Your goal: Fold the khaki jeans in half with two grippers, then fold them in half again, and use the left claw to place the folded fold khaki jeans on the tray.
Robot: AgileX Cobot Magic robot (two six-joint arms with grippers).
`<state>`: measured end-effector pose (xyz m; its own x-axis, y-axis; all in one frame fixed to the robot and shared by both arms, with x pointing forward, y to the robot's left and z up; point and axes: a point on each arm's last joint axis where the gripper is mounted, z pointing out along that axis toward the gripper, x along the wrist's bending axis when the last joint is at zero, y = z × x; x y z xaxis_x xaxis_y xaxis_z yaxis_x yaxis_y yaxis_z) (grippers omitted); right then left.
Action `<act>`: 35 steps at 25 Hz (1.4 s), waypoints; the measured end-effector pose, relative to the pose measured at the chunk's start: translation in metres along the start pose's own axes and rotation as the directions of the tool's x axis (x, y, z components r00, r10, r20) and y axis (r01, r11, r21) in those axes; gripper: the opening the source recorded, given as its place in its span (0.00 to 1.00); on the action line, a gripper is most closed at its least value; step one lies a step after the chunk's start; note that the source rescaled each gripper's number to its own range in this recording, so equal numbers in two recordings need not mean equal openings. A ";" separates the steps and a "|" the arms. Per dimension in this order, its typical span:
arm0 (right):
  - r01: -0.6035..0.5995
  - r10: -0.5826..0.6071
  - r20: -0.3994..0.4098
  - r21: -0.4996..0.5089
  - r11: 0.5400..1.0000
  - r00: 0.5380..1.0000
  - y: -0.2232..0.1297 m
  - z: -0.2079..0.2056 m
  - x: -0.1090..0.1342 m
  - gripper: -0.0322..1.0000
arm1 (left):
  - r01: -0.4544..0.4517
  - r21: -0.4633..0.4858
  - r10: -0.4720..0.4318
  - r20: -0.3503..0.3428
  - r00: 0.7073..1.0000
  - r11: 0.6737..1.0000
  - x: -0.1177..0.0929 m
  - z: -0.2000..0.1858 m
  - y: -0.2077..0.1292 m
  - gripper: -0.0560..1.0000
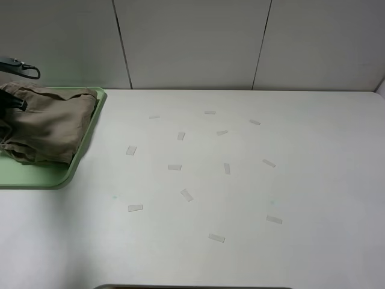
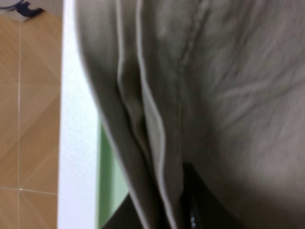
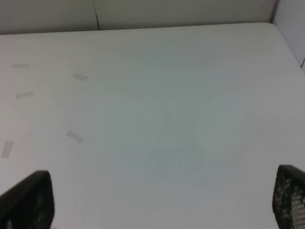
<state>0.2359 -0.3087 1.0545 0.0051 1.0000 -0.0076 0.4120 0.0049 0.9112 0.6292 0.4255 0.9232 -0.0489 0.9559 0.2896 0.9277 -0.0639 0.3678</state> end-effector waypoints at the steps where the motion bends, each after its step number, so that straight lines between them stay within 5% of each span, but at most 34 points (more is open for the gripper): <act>1: 0.000 0.000 0.000 0.000 1.000 1.000 0.000 0.000 0.000 1.00 | 0.000 0.000 0.000 0.001 1.000 1.000 0.000 0.001 0.000 0.05; 9: -0.001 0.001 0.000 0.000 1.000 1.000 0.000 0.000 0.000 1.00 | 0.019 0.000 -0.019 0.006 1.000 1.000 0.000 0.001 0.000 0.11; 11: -0.001 0.001 0.000 0.000 1.000 1.000 0.000 0.000 0.000 1.00 | 0.035 -0.006 -0.035 0.004 0.999 0.999 0.000 -0.002 0.001 0.27; 15: -0.001 0.001 0.000 0.000 1.000 1.000 0.000 0.000 0.000 1.00 | 0.110 -0.045 -0.111 -0.002 0.994 0.993 0.005 -0.017 0.005 0.75; 18: -0.001 0.001 0.000 0.000 1.000 1.000 0.000 0.000 0.000 1.00 | 0.158 -0.088 -0.159 -0.008 0.987 0.984 0.010 -0.035 0.010 0.93; 26: -0.001 0.001 0.000 0.000 1.000 1.000 0.000 0.000 0.000 1.00 | 0.186 -0.180 -0.191 -0.015 0.981 0.966 0.016 -0.086 0.018 0.98; 35: -0.001 0.001 0.000 0.000 1.000 1.000 0.000 0.000 0.000 1.00 | 0.225 -0.364 -0.199 0.108 0.974 0.904 0.010 -0.193 0.001 0.98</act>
<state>0.2359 -0.3087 1.0545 0.0055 1.0000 -0.0069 0.4120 0.0040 0.9112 0.5581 0.3794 1.0971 -0.1928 0.9747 0.1134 0.6930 0.0534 0.7190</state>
